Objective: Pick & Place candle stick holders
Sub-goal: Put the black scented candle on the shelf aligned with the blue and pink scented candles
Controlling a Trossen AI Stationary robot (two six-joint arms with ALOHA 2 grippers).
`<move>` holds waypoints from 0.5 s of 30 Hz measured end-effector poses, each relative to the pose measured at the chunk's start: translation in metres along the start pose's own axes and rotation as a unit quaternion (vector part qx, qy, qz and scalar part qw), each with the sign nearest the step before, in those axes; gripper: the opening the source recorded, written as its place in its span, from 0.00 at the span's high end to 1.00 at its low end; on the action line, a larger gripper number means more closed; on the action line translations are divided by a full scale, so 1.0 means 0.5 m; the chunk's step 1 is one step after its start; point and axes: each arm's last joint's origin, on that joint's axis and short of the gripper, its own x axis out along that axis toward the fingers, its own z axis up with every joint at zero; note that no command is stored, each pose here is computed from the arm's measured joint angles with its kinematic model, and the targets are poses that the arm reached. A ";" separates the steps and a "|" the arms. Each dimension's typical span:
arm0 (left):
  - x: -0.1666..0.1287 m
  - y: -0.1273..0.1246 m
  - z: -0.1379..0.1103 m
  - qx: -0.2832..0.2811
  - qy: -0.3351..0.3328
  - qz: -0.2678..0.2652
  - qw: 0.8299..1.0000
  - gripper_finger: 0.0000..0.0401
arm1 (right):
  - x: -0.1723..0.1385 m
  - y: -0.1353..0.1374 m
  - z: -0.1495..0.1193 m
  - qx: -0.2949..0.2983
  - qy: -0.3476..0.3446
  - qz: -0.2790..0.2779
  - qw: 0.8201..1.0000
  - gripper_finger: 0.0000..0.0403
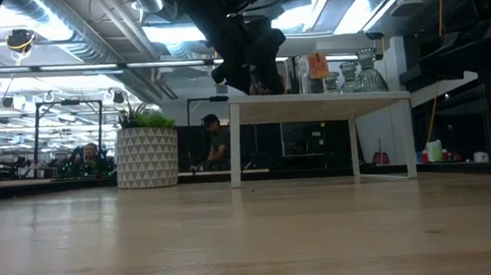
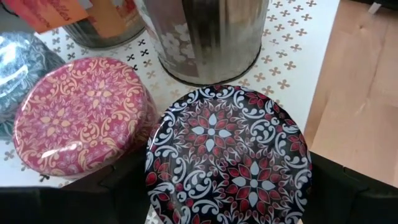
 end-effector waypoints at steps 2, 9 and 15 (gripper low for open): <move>-0.001 -0.001 0.000 0.011 -0.002 0.008 1.000 0.24 | 0.000 0.000 0.000 0.000 0.000 0.000 1.000 0.66; -0.005 -0.001 0.001 0.015 -0.002 0.010 1.000 0.13 | 0.000 0.000 0.000 0.000 0.000 0.000 1.000 0.66; -0.024 0.000 0.004 0.018 -0.001 -0.005 1.000 0.10 | 0.000 0.000 0.000 0.000 0.000 0.000 1.000 0.66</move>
